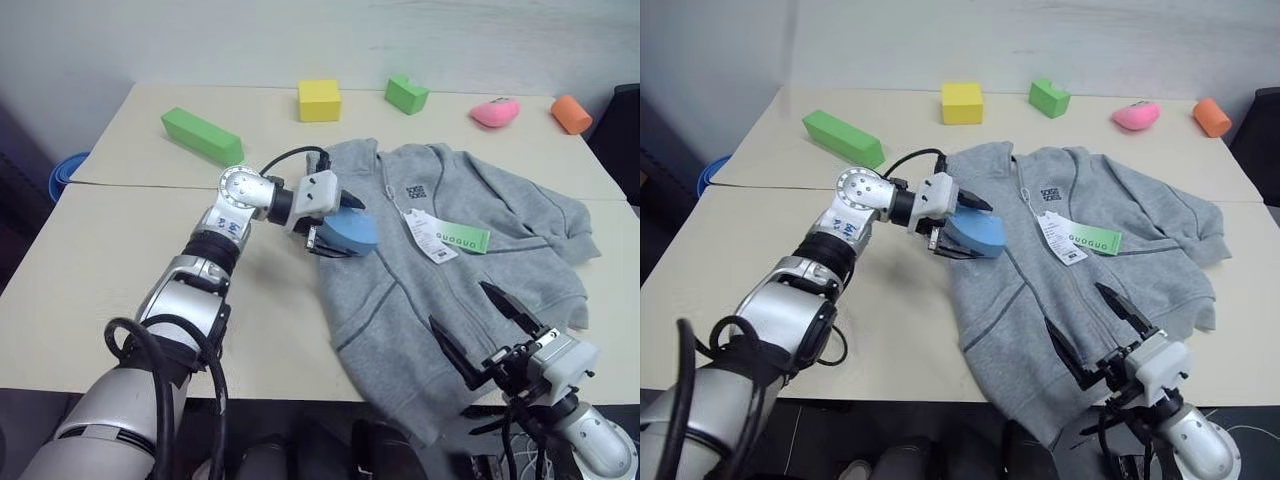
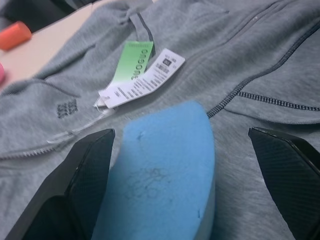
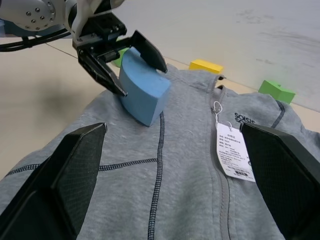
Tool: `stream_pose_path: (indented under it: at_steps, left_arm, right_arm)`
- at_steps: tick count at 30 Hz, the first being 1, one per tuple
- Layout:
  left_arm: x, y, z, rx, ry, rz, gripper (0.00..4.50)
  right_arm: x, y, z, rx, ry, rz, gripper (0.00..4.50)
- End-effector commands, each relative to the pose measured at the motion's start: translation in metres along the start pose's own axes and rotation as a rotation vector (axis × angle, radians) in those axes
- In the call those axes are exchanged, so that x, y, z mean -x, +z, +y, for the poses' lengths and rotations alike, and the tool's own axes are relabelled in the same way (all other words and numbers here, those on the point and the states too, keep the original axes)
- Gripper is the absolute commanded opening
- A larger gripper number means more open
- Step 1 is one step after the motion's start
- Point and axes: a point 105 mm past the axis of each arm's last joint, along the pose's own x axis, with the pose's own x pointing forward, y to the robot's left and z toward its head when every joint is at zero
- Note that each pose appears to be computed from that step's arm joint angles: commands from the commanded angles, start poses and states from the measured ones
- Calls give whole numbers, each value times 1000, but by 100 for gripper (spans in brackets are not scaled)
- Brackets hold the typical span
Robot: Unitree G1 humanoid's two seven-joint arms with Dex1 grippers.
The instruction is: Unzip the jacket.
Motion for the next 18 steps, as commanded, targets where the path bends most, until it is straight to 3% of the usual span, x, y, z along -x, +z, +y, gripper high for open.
stream_pose_path:
  at_steps: [1,6,11,15,18]
  left_arm:
    - [-7,-2,4,20,-19,90,411]
    - [-10,-10,7,16,16,155,269]
    - [-1,-39,6,15,113,255,114]
    - [7,-43,2,38,153,175,16]
    - [14,-25,8,76,203,-6,1]
  right_arm:
    - [3,8,-3,30,-29,-29,450]
    - [4,7,-3,36,-32,-26,450]
    - [-2,7,-6,46,-25,-33,450]
    - [-5,6,-10,48,-15,-34,450]
    - [-8,5,-9,42,5,-31,450]
